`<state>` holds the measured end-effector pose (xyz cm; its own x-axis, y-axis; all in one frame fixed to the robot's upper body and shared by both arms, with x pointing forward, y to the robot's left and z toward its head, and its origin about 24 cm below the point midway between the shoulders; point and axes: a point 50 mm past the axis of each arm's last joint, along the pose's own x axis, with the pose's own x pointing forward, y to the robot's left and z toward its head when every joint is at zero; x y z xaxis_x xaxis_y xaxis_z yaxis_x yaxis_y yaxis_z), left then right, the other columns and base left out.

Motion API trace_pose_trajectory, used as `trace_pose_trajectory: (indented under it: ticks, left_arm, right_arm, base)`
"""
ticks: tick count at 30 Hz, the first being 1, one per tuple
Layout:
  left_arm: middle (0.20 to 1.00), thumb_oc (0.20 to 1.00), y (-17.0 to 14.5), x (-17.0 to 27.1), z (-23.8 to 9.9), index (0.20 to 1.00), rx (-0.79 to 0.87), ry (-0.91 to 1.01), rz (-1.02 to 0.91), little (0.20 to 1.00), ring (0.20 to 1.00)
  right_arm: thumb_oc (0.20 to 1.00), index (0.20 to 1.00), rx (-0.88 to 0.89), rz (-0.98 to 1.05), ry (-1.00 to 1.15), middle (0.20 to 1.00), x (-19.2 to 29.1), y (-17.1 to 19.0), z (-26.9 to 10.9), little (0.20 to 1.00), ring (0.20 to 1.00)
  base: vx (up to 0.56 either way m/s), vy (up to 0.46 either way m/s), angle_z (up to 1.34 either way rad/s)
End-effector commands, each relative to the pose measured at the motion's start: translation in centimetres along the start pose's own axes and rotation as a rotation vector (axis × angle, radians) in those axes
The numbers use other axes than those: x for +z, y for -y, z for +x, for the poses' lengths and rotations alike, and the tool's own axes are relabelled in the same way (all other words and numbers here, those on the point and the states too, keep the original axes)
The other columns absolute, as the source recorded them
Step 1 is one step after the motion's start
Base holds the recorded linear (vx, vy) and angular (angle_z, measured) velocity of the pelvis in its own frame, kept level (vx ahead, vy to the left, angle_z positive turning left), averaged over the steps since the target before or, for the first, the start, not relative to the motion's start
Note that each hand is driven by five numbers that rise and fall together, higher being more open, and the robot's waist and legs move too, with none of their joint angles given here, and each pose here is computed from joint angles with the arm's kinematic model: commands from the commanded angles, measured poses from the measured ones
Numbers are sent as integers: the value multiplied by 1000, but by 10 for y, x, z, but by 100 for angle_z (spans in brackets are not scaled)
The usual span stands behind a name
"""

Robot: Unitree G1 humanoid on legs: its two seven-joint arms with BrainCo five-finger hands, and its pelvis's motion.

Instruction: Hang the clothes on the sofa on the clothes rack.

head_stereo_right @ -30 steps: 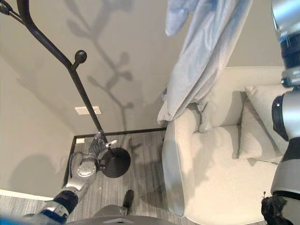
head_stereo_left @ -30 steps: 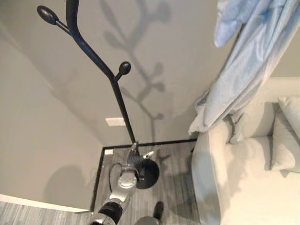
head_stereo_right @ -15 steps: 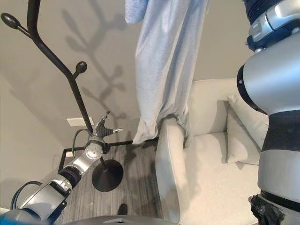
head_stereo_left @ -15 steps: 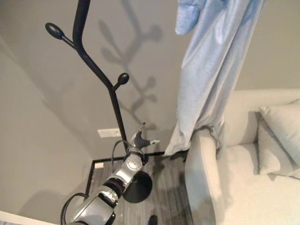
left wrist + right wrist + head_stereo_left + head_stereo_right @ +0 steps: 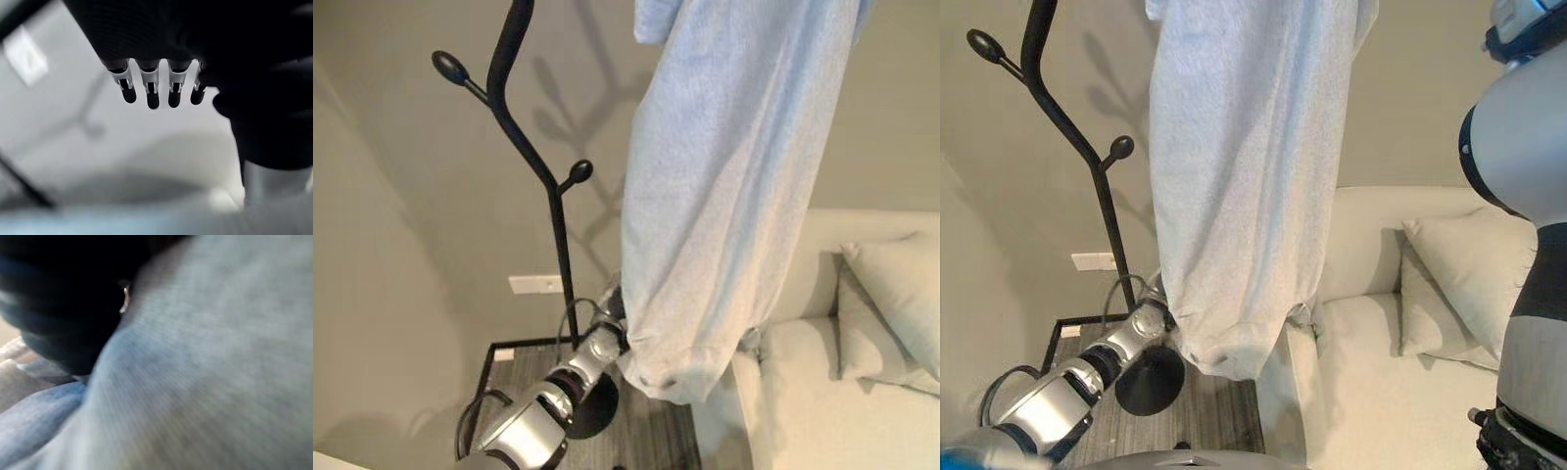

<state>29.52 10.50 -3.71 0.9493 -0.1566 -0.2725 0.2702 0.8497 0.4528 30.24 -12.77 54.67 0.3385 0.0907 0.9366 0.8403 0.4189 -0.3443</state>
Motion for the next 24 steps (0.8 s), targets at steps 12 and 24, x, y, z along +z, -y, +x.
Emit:
trace_pose_trajectory:
  ticks: [12,24]
  left_arm:
    - [1000,1000,72,107,-30,1000,-655,342,-553,1000,1000]
    - [200,200,81,102,-21,200,-640,264,-575,200,200]
  right_arm:
    - [200,200,-213,-10,-48,200,16,69,28,200,200]
    - [200,200,-149,-15,-68,200,13,54,25,200,200]
  base:
    - [0,0,0]
    - [0,0,0]
